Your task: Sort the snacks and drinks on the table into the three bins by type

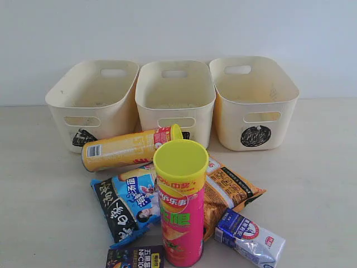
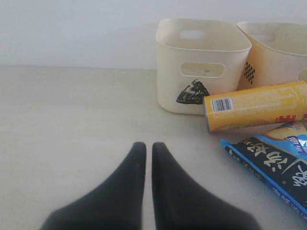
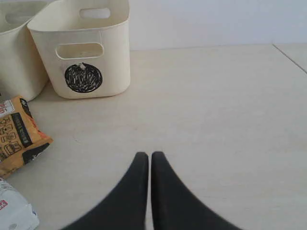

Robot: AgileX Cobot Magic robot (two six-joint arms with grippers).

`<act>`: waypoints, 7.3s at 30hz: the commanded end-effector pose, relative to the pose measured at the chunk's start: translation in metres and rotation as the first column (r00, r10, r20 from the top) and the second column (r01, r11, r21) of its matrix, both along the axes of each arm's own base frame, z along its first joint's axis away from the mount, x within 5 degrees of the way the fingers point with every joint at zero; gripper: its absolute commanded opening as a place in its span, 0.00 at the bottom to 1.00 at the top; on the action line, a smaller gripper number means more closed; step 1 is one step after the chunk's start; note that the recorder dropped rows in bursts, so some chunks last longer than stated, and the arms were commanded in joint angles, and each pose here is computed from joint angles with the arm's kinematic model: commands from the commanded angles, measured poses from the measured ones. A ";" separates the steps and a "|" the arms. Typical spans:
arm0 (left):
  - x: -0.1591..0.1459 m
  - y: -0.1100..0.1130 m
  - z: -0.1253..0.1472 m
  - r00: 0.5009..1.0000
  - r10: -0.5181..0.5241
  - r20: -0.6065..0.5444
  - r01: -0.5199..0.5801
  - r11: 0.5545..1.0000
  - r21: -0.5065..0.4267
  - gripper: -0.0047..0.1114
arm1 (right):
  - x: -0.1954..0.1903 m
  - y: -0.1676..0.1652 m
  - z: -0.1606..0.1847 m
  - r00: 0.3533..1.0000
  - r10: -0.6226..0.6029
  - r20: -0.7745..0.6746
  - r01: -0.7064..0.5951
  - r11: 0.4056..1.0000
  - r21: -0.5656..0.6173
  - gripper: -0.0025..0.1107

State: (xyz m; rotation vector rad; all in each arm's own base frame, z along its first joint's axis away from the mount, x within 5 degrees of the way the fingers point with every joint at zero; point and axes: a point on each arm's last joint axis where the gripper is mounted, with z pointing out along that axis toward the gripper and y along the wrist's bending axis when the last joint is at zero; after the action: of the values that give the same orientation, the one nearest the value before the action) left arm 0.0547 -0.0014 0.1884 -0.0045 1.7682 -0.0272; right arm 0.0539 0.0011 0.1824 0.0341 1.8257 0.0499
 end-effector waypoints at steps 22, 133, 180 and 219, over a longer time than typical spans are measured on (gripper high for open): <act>0.000 0.003 -0.001 0.998 0.061 -0.003 -0.061 0.998 -0.003 0.07 | 0.001 -0.002 0.005 0.998 0.022 0.053 -0.012 0.982 -0.187 0.02; 0.000 0.003 -0.001 0.998 0.061 0.004 -0.061 0.998 -0.003 0.07 | 0.133 0.226 0.060 0.604 0.716 -0.352 -0.734 0.671 0.104 0.02; 0.000 0.003 -0.001 0.998 0.061 0.004 -0.061 0.998 -0.003 0.07 | 0.345 0.387 0.071 0.792 0.580 0.191 -0.582 0.811 -0.048 0.73; 0.000 0.003 -0.001 0.998 0.061 0.001 -0.061 0.998 -0.003 0.07 | 0.198 0.230 0.150 0.228 0.616 -0.754 -0.880 0.462 0.111 0.02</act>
State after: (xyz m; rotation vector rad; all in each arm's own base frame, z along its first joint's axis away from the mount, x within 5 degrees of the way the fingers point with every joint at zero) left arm 0.0547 0.0017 0.1886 -0.0547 1.7655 0.0141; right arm 0.2596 0.2428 0.3362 -1.3514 2.4136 0.5471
